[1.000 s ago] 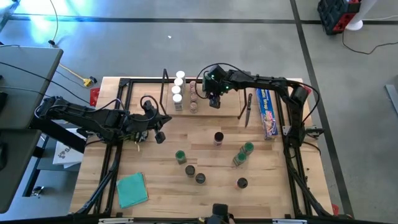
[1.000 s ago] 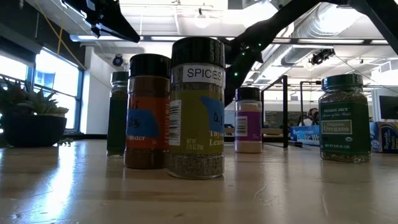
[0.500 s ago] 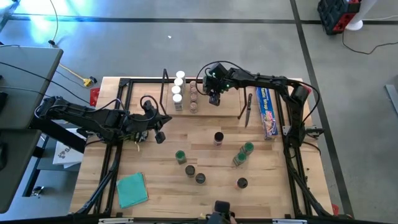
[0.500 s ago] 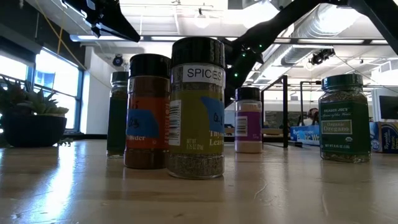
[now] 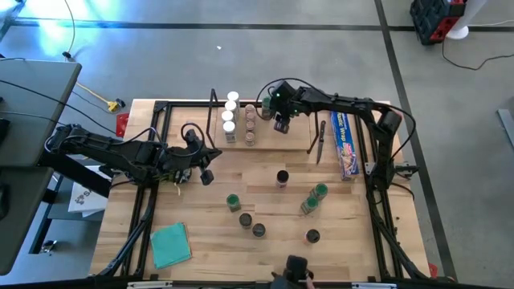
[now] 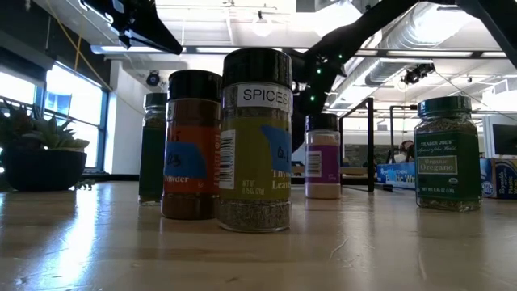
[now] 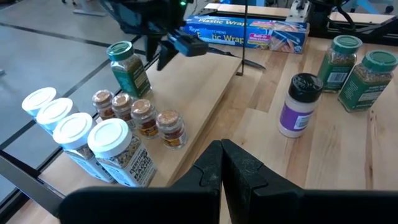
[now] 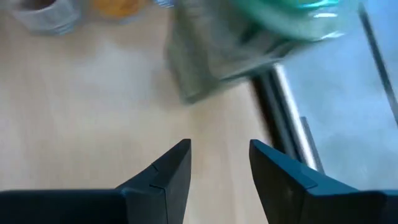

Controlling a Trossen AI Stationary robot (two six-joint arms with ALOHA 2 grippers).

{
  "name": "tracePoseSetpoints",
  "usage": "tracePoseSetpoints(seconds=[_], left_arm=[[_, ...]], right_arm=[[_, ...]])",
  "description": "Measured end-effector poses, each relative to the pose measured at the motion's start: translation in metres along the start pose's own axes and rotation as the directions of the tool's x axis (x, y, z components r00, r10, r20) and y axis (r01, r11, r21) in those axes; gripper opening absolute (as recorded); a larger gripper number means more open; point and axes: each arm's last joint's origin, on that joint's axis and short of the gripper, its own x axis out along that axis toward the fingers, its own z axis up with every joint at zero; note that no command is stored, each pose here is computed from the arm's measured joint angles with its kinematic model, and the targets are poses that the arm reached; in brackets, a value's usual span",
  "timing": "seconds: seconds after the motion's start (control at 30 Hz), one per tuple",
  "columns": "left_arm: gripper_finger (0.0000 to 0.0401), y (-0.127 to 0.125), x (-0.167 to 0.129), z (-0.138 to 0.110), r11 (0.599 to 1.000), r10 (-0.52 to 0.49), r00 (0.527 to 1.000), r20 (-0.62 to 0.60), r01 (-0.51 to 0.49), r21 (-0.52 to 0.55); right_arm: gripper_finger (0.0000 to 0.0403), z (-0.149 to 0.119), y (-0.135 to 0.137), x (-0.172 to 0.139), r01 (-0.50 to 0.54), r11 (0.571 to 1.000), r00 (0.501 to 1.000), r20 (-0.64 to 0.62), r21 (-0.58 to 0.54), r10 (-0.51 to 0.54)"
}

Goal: Shelf spices
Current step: Put the green seasoning bottle on the shelf

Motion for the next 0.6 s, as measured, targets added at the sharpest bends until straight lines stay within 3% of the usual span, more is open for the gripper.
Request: tracePoseSetpoints(seconds=[0.17, 0.27, 0.6], left_arm=[[0.0, 0.0, 0.0, 0.0001, 1.0, -0.001, 1.0, 0.001, 0.001, -0.001], [0.0, -0.0002, 0.0, 0.0007, 1.0, -0.002, 1.0, 0.006, 0.002, -0.005], [0.0, -0.0004, 0.0, 0.0012, 1.0, -0.007, 1.0, 0.01, 0.007, -0.008]], right_arm=[[0.0155, 0.006, -0.0026, 0.0023, 0.0, 1.0, 0.997, 0.072, 0.009, -0.001], [0.0155, 0.0085, -0.0014, 0.0021, -0.056, 0.998, 0.992, 0.113, 0.004, 0.055], [0.0155, 0.0087, 0.0009, 0.0019, -0.054, 0.998, 0.993, 0.107, -0.019, 0.056]])
